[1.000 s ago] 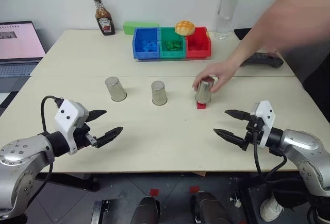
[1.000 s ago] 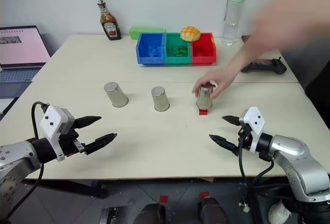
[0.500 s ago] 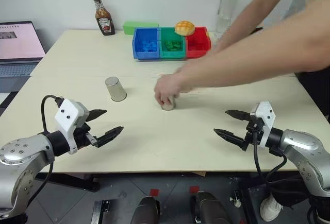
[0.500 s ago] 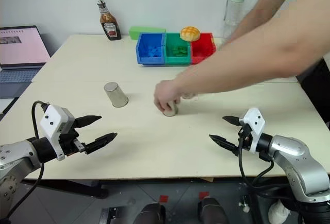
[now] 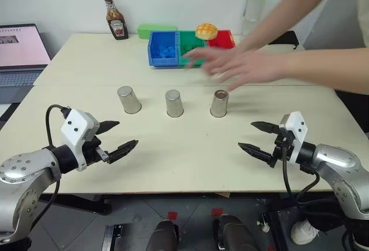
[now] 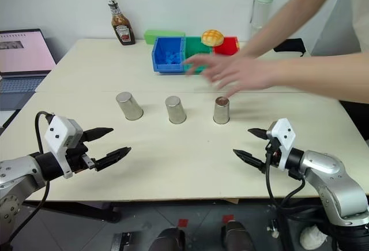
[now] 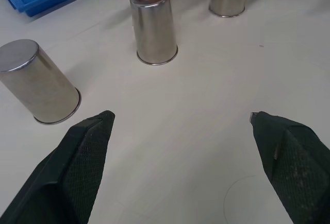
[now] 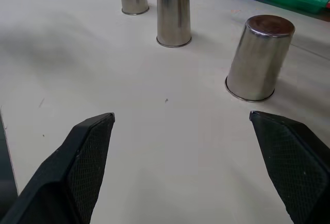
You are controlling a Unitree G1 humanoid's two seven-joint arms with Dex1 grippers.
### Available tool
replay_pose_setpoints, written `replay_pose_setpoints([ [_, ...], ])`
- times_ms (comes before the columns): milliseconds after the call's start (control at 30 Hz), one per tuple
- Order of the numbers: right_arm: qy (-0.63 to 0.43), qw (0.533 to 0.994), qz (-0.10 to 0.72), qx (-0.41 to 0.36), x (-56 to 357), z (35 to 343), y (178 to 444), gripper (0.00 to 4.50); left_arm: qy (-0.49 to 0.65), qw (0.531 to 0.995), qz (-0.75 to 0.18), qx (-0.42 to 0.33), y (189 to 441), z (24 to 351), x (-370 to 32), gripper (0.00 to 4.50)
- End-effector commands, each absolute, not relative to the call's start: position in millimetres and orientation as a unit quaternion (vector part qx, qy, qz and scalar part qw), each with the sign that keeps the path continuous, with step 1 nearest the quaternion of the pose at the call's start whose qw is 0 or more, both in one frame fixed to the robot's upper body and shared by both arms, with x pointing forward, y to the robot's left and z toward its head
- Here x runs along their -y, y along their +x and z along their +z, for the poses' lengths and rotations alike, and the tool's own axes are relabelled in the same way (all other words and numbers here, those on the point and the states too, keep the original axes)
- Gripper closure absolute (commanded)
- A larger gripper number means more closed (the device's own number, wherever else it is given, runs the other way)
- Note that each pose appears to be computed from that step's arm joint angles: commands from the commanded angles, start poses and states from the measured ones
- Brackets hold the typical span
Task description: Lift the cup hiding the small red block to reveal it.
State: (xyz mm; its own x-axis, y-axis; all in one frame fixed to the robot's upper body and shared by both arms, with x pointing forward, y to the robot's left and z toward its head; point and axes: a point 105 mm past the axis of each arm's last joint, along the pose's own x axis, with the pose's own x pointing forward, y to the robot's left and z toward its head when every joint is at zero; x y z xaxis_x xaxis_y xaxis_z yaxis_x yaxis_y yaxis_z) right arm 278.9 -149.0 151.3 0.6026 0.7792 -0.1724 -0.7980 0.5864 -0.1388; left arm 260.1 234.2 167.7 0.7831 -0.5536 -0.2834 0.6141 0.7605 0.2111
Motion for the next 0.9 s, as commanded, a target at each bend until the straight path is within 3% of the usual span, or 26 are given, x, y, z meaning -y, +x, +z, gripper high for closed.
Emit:
replay_pose_setpoints([
  [33, -0.094, 0.887, 0.451, -0.030, 142.8, 162.3, 277.4, 0.04, 0.155, 0.934, -0.310, -0.083, 261.1, 177.6, -233.0, 0.00],
  [400, -0.064, 0.885, 0.461, -0.010, 123.2, 174.6, 284.5, 0.04, 0.120, 0.940, -0.310, -0.075, 270.6, 176.3, -221.1, 0.00],
  [667, -0.054, 0.874, 0.482, -0.007, 106.9, 180.3, 282.8, 0.04, 0.131, 0.954, -0.263, -0.061, 310.2, 164.1, -204.9, 0.00],
  [900, -0.070, 0.858, 0.509, -0.005, 89.3, 185.7, 275.5, 0.04, 0.119, 0.952, -0.276, -0.049, 345.6, 158.9, -174.1, 0.00],
])
